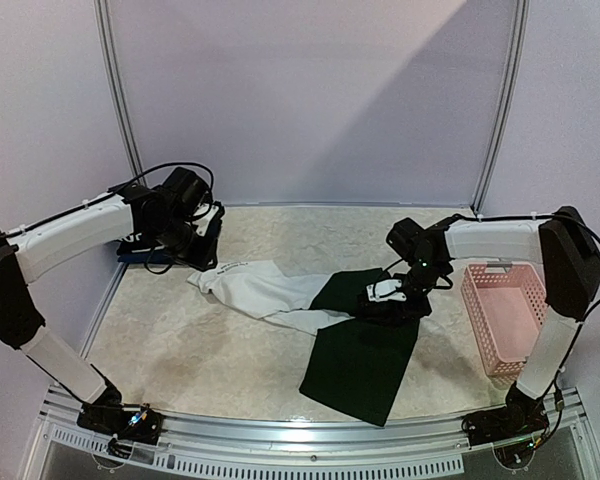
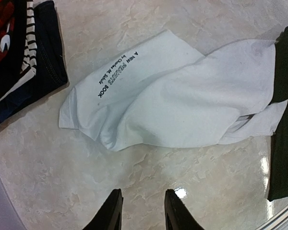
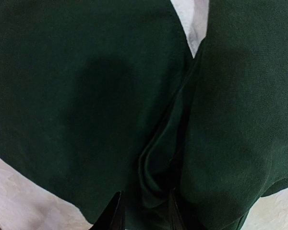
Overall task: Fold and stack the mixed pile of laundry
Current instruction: Flatten out the crumpled T-shirt at the center of the board.
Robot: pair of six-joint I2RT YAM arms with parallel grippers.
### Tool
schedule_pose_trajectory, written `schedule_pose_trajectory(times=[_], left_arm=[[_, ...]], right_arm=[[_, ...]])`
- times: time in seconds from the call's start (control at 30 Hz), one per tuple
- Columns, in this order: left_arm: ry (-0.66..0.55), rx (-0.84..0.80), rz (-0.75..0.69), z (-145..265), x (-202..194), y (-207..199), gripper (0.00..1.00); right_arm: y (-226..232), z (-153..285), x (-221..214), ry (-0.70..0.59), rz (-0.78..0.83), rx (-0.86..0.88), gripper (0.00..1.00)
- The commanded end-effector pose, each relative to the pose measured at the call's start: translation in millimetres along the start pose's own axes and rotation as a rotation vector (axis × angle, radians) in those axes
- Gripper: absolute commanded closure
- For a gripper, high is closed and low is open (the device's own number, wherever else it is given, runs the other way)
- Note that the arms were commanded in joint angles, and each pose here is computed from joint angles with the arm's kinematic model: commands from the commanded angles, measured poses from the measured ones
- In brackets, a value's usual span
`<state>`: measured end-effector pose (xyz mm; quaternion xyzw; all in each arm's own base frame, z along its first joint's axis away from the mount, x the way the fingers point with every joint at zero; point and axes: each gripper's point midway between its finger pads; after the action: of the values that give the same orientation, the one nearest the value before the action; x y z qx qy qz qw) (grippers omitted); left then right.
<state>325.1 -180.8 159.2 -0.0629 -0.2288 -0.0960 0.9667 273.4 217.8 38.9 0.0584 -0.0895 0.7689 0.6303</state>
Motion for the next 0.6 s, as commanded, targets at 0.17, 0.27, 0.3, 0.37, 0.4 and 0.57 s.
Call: schedule_pose_trajectory(times=[0.17,0.27,0.3,0.37,0.4,0.57], left_arm=[[0.021,0.010,-0.024,1,-12,1,0.69],[0.026,0.032,-0.036,-3,-14,5,0.69],[0.029,0.038,-0.039,-6,-15,6,0.69],[0.039,0.050,-0.050,-10,-17,8,0.69],[0.045,0.054,-0.056,-13,-18,9,0.69],[0.115,0.089,-0.102,-33,-29,13,0.64]], right_arm=[[-13,14,8,-0.007,-0.058,-0.009,1.00],[-20,56,25,-0.074,-0.065,-0.058,1.00],[-25,82,33,-0.113,-0.065,-0.111,1.00],[-38,128,44,-0.184,-0.079,-0.215,1.00],[-47,157,47,-0.222,-0.091,-0.293,1.00],[-119,277,16,-0.348,-0.317,-0.723,1.00]])
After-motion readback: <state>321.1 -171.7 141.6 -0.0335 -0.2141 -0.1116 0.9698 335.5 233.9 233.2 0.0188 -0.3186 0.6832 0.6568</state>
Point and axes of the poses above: each gripper's point midway between its finger pads, its own z axis back along the fingers, its own y axis along the line the jaws close on, x = y × z, and after that the axes turned 10 degrees about z, right-handed
